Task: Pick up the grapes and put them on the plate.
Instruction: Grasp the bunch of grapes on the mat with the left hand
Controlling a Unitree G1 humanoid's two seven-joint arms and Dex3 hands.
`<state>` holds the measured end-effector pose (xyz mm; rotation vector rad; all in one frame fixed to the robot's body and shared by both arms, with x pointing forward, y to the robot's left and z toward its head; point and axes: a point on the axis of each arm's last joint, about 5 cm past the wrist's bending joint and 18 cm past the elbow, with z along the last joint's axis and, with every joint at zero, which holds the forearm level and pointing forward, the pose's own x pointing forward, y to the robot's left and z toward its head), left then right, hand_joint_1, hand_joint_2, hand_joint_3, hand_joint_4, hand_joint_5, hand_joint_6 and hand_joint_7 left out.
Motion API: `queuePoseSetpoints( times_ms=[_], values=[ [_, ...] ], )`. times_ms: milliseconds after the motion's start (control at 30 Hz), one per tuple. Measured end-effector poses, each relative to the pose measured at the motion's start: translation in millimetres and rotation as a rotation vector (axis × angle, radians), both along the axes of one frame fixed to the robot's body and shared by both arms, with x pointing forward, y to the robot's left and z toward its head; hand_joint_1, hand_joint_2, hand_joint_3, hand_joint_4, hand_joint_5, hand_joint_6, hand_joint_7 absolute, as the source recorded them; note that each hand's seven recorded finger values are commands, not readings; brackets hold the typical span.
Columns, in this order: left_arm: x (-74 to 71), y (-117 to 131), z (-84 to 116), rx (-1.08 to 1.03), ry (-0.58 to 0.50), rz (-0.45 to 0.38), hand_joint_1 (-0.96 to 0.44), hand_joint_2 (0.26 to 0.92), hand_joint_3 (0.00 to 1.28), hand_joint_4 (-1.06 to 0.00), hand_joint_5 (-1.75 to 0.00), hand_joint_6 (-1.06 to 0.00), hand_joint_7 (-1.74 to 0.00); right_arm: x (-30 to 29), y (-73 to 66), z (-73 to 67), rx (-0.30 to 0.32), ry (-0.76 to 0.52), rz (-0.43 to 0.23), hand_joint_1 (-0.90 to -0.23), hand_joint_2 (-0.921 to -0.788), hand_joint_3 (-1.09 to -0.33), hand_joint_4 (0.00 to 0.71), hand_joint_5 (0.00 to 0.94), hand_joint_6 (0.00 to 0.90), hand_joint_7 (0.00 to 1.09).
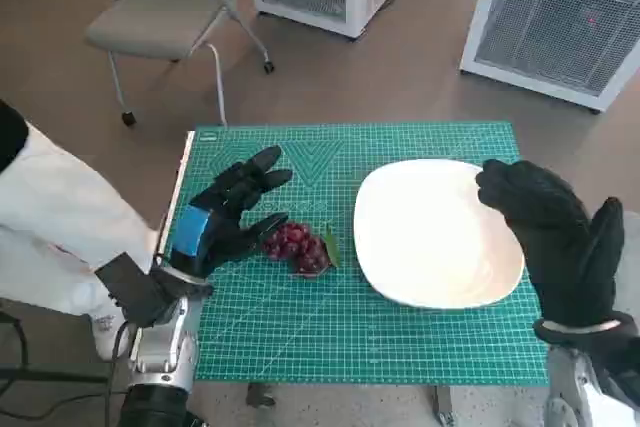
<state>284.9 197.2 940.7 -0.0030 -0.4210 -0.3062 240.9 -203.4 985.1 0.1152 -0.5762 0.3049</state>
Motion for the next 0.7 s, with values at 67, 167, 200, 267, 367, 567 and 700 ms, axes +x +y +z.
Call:
queuePoseSetpoints(
  times_ms=[67,167,200,267,367,567,700],
  values=[
    [0.0,0.0,0.0,0.000,0.000,0.000,0.04,0.921,0.24,-0.32,-0.64,-0.59,-0.01,0.0,0.0,0.0,0.000,0.000,0.000,-0.344,-0.921,-0.615,0.395,0.874,0.211,1.03],
    [0.0,-0.1,0.0,0.000,0.000,-0.001,0.04,0.921,0.24,-0.31,-0.64,-0.59,-0.01,0.0,0.0,0.0,0.000,-0.001,0.000,-0.343,-0.921,-0.617,0.394,0.875,0.210,1.03],
    [0.0,-0.1,0.0,0.001,0.000,-0.001,0.05,0.921,0.24,-0.31,-0.64,-0.59,-0.01,0.0,0.0,0.0,0.000,-0.001,0.000,-0.343,-0.921,-0.617,0.394,0.875,0.210,1.03],
    [0.0,-0.2,0.0,0.001,0.000,-0.001,0.05,0.921,0.24,-0.31,-0.64,-0.59,-0.01,0.0,0.0,0.0,0.000,-0.001,0.000,-0.343,-0.921,-0.617,0.393,0.875,0.210,1.03],
    [0.0,-0.3,0.0,0.001,0.000,-0.001,0.05,0.921,0.24,-0.31,-0.64,-0.59,-0.01,0.0,0.0,0.0,0.000,-0.001,0.000,-0.342,-0.921,-0.617,0.391,0.874,0.210,1.03],
    [0.0,-0.3,0.0,0.002,0.000,-0.002,0.04,0.921,0.24,-0.32,-0.63,-0.59,-0.01,0.0,0.1,0.0,0.000,-0.001,0.001,-0.343,-0.921,-0.616,0.386,0.871,0.202,1.03],
    [0.0,-0.3,0.0,0.002,0.000,-0.002,0.03,0.921,0.23,-0.32,-0.62,-0.59,-0.01,0.0,0.2,0.0,0.000,-0.001,0.001,-0.346,-0.921,-0.615,0.385,0.870,0.199,1.03]
  ],
)
